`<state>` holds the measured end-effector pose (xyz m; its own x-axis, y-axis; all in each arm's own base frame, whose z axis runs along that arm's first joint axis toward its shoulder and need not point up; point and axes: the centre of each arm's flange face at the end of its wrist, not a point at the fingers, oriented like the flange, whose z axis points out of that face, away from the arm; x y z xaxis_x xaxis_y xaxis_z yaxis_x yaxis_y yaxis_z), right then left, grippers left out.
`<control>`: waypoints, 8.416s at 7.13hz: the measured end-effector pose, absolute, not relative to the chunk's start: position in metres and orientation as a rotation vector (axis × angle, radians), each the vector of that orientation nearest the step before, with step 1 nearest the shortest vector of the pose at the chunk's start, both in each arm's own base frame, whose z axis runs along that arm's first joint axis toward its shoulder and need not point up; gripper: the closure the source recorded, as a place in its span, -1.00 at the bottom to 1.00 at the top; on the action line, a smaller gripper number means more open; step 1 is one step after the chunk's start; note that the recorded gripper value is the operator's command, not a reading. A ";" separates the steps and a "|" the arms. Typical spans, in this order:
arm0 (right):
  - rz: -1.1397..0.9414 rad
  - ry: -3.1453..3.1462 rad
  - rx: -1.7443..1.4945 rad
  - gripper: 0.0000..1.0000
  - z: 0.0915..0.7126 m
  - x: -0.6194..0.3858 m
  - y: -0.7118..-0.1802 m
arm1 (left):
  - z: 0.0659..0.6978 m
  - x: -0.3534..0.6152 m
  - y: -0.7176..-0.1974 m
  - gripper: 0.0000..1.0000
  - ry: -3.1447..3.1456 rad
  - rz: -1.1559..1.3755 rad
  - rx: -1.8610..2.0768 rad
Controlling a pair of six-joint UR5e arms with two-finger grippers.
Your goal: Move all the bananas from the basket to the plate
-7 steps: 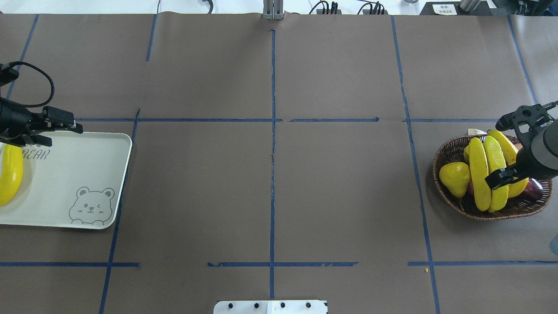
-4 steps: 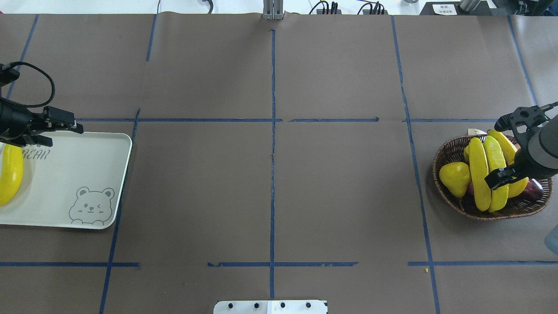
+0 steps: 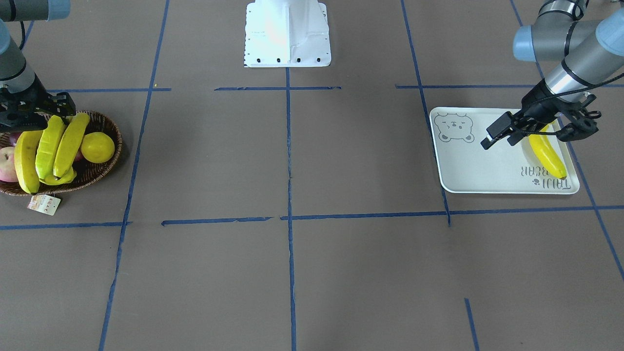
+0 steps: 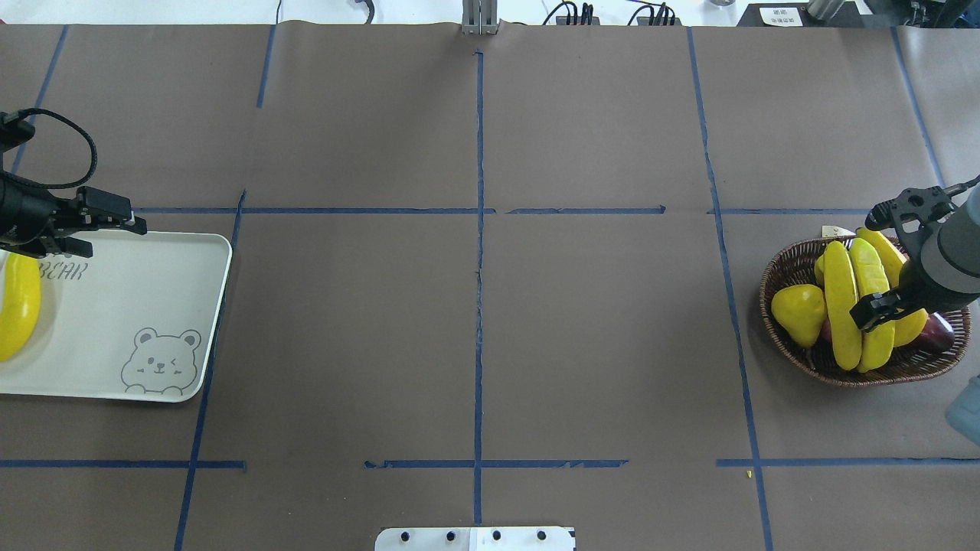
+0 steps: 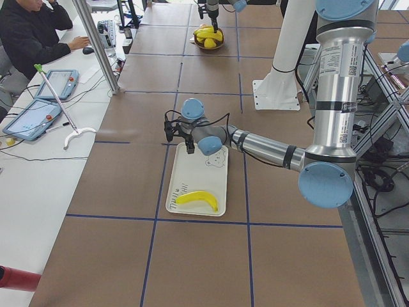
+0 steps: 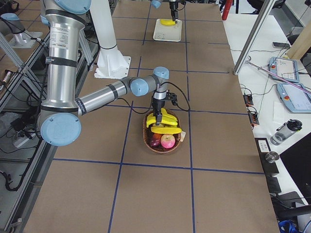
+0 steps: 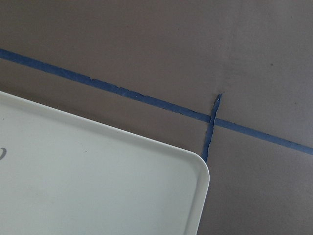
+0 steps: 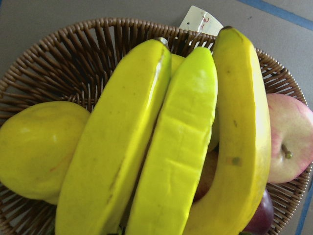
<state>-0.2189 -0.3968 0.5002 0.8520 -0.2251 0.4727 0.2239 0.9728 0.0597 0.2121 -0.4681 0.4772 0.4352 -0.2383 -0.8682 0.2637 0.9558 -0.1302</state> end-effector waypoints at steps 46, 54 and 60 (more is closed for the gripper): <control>-0.083 -1.260 0.152 -1.00 0.105 -0.374 -0.340 | 0.205 0.413 -0.440 1.00 1.520 -0.507 -0.156; -0.018 -1.205 0.167 -1.00 0.136 -0.354 -0.354 | 0.553 0.244 -0.432 1.00 0.919 -0.487 0.045; -0.011 -1.200 0.172 -1.00 0.136 -0.353 -0.356 | 0.604 0.234 -0.434 -0.99 0.807 -0.489 0.096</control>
<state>-0.3526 -0.3560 0.1365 0.3640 -0.0999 0.9260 -0.0825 0.9869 0.1389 0.2338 -0.4336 0.6035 0.5870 -0.3827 -0.7134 0.4548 0.8849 -0.1004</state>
